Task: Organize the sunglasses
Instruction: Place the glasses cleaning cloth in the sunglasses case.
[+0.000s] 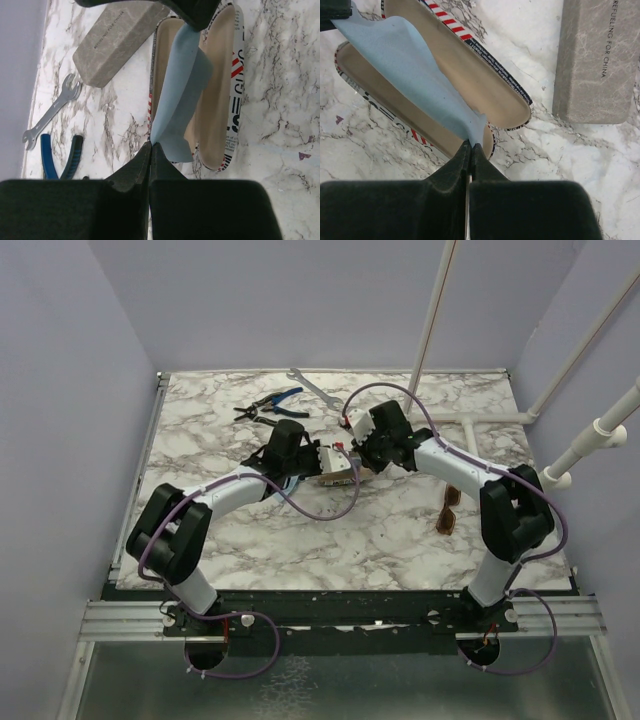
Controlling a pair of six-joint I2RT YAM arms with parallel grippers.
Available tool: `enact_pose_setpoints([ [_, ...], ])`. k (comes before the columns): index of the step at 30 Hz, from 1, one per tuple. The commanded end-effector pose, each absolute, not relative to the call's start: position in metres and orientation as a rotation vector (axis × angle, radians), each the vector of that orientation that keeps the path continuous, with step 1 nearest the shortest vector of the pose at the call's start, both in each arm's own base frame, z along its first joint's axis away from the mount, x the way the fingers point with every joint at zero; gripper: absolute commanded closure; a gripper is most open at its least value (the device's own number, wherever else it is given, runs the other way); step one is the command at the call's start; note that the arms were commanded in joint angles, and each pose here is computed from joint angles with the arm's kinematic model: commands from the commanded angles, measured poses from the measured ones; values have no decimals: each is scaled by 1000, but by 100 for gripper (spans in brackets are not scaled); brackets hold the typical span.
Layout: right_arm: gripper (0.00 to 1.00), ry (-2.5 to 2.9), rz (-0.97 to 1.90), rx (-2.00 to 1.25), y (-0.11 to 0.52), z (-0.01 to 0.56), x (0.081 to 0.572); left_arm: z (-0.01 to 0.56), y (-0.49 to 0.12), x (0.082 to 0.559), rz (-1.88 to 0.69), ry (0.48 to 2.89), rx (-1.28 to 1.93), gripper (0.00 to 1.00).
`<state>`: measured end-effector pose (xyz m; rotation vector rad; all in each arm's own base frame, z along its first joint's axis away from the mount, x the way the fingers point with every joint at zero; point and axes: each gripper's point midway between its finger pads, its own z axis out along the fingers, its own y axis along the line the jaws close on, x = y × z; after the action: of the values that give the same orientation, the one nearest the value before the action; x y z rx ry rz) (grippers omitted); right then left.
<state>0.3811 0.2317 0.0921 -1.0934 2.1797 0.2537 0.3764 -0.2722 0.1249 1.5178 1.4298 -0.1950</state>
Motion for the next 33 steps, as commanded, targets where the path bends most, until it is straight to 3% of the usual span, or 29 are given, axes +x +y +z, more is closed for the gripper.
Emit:
enact_pose_setpoints([
  [1,99,2236,192,-1132,217,79,379,105,-280,366,-228,1393,1574,100],
  [23,100,2317,270,-1273,217,46,357,55,-278,336,-240,1401,1699,100],
  [33,100,2325,366,-1303,223,41,342,52,-277,346,-183,1378,1736,100],
])
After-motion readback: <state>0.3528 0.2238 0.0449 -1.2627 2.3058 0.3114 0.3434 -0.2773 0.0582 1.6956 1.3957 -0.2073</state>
